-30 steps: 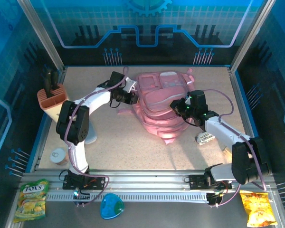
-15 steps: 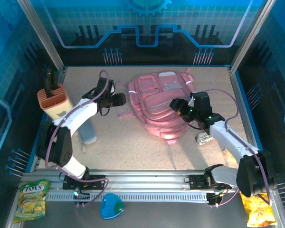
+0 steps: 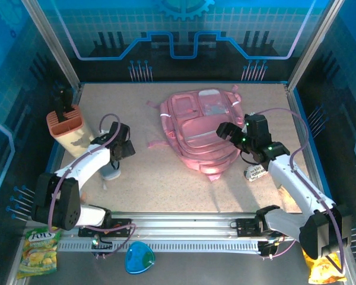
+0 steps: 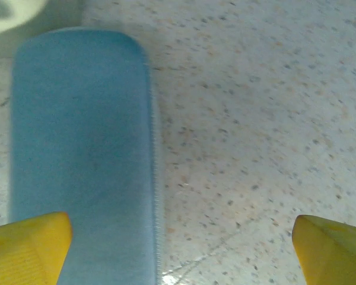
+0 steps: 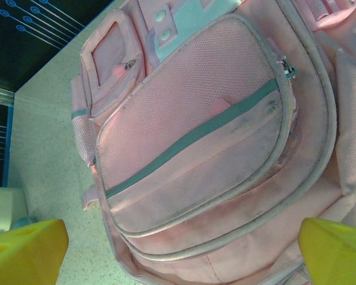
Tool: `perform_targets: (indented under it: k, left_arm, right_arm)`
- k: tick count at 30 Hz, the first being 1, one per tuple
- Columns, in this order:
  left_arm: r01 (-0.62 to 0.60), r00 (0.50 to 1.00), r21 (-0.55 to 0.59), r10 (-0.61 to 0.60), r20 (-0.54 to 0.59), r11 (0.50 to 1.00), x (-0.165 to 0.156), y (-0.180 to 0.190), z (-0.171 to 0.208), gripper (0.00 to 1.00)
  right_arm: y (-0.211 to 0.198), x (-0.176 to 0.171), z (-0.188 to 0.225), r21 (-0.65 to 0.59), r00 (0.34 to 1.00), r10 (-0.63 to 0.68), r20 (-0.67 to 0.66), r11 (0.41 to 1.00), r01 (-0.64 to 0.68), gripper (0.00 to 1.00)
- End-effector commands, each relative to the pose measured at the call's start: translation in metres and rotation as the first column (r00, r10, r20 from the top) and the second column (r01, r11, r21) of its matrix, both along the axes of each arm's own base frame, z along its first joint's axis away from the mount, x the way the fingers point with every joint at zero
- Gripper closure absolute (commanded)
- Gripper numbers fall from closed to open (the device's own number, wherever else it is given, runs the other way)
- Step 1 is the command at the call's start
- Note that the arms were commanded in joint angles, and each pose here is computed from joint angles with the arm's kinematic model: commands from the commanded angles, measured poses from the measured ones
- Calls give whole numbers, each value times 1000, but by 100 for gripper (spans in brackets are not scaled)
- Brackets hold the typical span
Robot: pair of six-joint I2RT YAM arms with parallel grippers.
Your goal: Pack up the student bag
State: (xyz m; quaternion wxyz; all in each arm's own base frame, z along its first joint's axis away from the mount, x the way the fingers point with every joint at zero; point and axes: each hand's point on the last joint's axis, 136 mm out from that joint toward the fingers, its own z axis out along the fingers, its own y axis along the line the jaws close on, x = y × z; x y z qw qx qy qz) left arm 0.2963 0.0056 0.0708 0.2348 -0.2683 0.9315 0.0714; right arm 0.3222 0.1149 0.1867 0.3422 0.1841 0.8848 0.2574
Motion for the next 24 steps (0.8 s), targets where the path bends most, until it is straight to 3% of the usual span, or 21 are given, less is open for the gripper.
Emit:
perform_targets:
  k: [1, 6, 13, 18, 24]
  left_arm:
    - [-101, 995, 49, 101, 8, 994, -8, 23, 1, 4]
    - [-122, 991, -13, 122, -57, 992, -10, 20, -21, 6]
    - [-47, 993, -208, 23, -112, 977, -1, -21, -36, 14]
    - [50, 992, -369, -88, -89, 928, 7, -77, -36, 15]
    - [135, 986, -407, -163, -35, 904, 20, -107, -15, 15]
  right_arm:
    - [0, 1, 9, -26, 1000, 7, 24, 1000, -6, 0]
    - [6, 2, 7, -8, 1000, 18, 23, 1000, -18, 0]
    - [8, 4, 9, 4, 999, 23, 29, 1000, -23, 1]
    - [10, 5, 6, 11, 999, 22, 26, 1000, -22, 1]
    - [13, 6, 5, 16, 999, 32, 19, 999, -32, 1]
